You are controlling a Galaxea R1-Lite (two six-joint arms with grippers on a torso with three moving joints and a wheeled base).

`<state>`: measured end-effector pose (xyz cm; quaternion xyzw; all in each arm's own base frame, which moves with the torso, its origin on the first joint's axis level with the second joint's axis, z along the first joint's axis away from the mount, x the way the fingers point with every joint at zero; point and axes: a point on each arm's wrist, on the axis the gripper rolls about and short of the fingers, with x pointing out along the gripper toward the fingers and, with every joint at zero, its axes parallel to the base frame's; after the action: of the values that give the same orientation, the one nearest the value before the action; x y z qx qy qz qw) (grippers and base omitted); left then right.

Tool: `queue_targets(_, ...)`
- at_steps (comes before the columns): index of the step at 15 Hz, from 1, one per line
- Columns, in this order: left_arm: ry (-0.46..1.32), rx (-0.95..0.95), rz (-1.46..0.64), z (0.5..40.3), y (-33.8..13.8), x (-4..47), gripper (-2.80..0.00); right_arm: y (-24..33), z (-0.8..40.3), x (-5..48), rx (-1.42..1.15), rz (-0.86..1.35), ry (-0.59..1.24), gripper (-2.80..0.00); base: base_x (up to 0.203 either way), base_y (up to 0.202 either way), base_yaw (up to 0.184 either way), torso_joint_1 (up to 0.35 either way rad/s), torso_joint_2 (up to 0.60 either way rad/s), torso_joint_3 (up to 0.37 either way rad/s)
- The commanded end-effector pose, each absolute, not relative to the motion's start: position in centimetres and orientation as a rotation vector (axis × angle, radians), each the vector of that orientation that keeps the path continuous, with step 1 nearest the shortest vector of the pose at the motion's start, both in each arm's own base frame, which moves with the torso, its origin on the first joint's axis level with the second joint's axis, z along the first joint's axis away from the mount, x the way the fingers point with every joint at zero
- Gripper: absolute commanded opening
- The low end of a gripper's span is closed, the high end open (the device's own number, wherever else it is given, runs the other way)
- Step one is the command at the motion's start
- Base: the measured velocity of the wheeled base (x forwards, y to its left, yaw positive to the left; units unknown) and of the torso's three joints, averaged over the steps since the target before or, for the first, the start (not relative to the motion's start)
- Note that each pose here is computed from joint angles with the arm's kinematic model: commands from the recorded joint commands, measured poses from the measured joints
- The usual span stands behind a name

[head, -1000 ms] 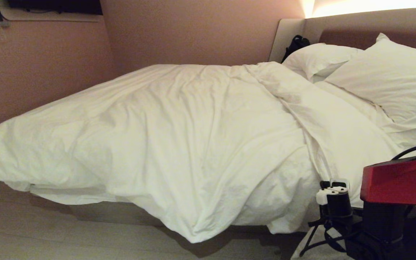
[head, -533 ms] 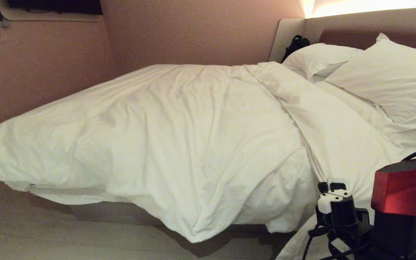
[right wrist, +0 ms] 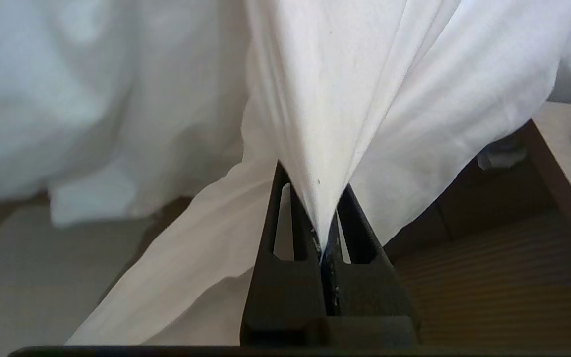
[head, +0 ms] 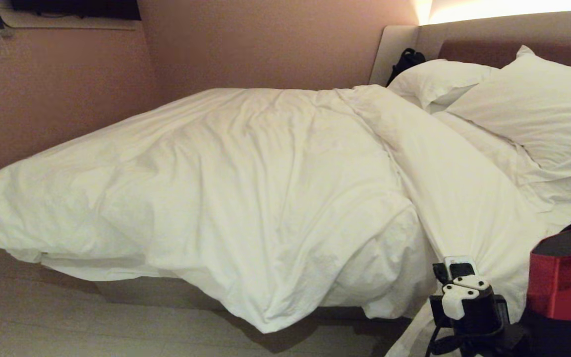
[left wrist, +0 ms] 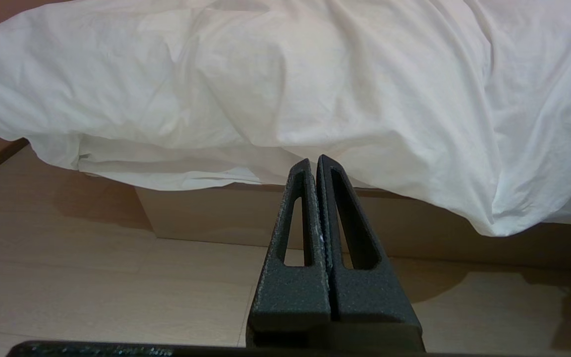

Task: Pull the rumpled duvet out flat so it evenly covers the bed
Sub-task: Flatten the corners of the folded blanket

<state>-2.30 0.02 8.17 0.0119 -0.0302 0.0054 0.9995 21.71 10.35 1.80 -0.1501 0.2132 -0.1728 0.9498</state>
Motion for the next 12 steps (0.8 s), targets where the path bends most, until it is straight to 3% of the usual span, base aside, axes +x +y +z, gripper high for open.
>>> queue_targets(1,-0.06,0.024,0.011,8.2,0.0,-2.3,-2.8,10.3,1.9,21.2,-0.312,-0.314,0.446,-2.8,0.0,0.0,0.0,0.0,0.0,0.0)
queue_targets(12,-0.061,0.024,0.011,8.2,0.0,-2.3,-2.8,9.2,5.4,18.5,-0.215,-0.074,0.366,-2.8,0.0,0.0,0.0,0.0,0.0,0.0)
